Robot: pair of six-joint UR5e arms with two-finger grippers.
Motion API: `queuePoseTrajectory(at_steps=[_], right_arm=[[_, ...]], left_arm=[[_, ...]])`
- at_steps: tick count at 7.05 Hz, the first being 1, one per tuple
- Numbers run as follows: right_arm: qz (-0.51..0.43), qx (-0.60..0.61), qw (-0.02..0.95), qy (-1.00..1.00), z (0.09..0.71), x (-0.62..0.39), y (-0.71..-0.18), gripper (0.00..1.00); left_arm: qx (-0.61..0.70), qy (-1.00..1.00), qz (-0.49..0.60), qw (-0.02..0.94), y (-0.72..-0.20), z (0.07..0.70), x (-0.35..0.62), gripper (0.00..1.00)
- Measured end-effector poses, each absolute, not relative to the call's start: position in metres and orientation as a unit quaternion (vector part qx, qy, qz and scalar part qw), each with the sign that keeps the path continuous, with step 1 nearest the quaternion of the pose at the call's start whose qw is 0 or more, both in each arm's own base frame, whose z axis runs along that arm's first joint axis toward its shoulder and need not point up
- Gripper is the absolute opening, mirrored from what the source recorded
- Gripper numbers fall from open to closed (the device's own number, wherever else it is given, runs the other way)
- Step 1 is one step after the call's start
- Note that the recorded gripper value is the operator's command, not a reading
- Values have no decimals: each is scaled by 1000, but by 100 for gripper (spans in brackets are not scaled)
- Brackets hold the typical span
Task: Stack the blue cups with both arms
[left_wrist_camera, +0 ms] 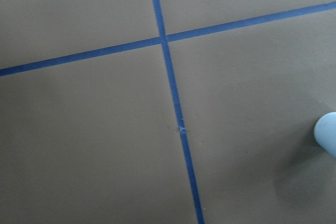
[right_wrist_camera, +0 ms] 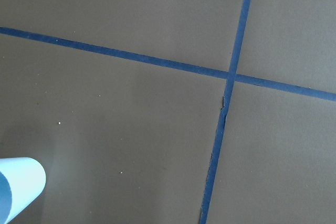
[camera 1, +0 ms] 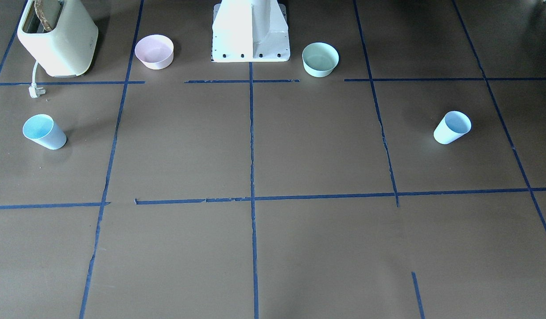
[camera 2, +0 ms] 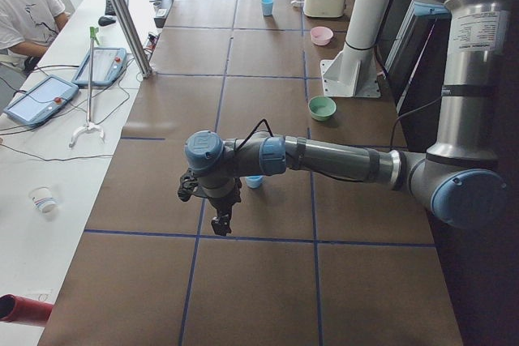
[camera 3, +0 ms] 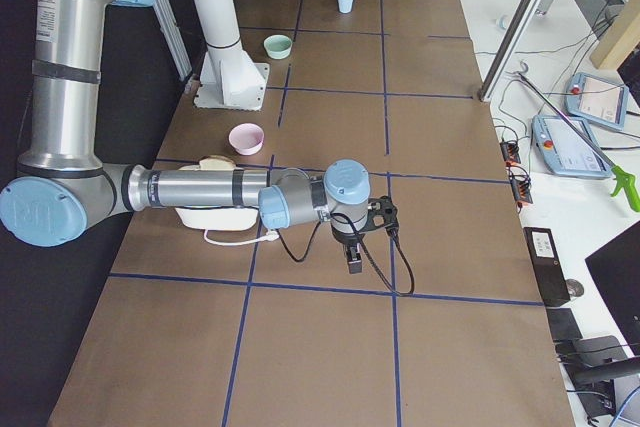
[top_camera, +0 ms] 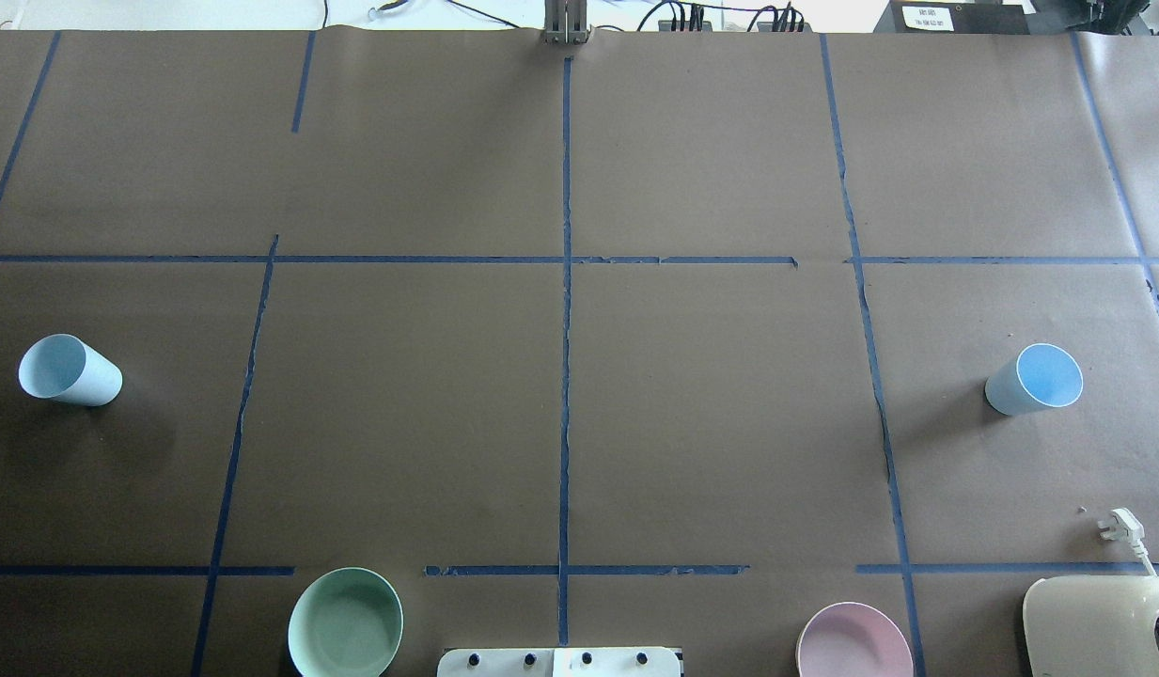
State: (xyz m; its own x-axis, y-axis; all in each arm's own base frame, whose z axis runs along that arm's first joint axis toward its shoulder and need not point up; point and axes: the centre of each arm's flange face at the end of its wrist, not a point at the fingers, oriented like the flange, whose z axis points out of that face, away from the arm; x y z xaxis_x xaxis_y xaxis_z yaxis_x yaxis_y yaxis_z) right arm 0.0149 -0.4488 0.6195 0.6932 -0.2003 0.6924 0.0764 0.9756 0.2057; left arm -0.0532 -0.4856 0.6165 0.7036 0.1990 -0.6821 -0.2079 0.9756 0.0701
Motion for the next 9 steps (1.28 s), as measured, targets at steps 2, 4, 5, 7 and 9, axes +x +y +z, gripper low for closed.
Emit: queuePoseTrajectory(at_steps=[2,4,5,7,9], right_arm=[[-76,81,916,-385,619,15,-449,100],[-76,81,916,-385,619,15,-449,100],[-76,81,916,-385,619,15,-448,100],[-75,80,917,-385,620,15,-449,100],[-74,77,917,-384,622,14,-449,100]], left_arm=[[-5,364,111,925,-486,615,-54,100],[1,363,116,924,-488,608,-52,100],[6,365,118,924,-489,604,-51,100],[9,366,120,923,-488,601,-50,100],[10,367,123,922,-487,603,-50,100]])
